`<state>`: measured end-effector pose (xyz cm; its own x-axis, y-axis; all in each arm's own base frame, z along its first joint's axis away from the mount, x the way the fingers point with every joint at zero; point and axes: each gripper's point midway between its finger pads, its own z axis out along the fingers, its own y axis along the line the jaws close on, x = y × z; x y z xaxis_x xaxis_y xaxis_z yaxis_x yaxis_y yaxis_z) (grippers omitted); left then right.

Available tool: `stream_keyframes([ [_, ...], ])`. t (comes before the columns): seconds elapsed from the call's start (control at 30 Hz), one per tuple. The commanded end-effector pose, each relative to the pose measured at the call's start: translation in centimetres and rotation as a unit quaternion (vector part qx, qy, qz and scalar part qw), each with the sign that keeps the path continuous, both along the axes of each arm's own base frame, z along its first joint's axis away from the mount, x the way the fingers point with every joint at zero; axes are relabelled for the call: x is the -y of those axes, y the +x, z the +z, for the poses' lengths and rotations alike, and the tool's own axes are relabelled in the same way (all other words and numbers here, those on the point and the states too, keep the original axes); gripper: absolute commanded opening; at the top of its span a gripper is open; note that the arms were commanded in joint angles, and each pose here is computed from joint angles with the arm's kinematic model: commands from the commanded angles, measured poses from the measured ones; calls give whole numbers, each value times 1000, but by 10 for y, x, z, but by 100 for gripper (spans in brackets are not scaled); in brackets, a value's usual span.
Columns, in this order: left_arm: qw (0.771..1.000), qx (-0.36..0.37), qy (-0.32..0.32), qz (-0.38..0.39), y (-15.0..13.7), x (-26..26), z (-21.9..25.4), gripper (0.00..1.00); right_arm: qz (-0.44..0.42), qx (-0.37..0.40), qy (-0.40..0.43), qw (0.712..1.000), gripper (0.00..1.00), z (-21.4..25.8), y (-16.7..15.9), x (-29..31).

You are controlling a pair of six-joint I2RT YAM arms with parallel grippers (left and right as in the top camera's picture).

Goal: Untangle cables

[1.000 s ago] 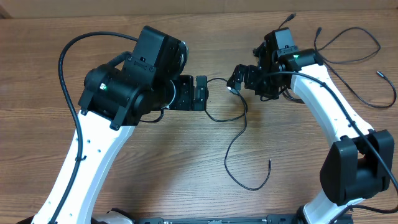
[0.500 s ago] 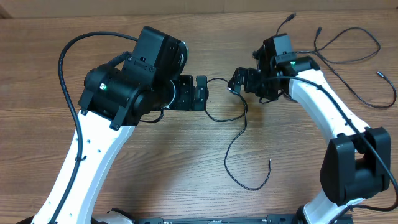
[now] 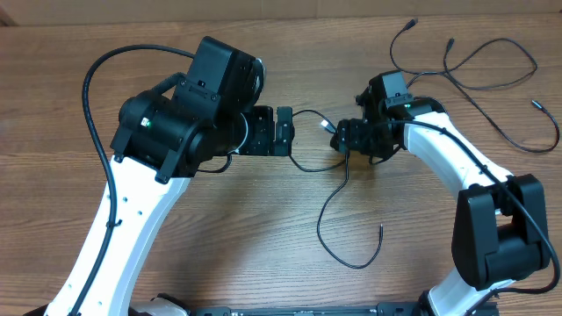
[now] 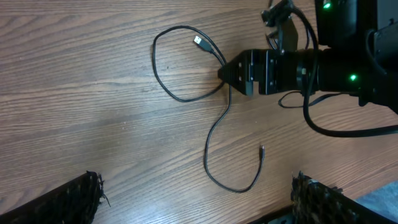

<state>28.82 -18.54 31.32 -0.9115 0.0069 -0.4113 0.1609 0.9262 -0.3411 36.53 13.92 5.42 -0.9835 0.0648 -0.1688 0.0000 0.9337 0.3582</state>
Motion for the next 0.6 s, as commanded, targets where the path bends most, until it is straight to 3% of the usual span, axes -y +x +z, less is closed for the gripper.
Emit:
stream_keyframes([
  [0.0, 1000, 7, -5, 10, -1, -4, 6, 100, 5, -6, 2, 1000, 67, -3, -8, -2],
  [0.1, 1000, 7, -5, 10, -1, -4, 6, 100, 1, -11, -14, 1000, 61, -11, -12, 5],
  [0.43, 1000, 7, -5, 10, -1, -4, 6, 99, -13, -6, -10, 1000, 60, -21, -12, 5],
  [0.57, 1000, 7, -5, 10, -1, -4, 6, 99, -13, -11, -11, 1000, 53, -26, -16, 6],
])
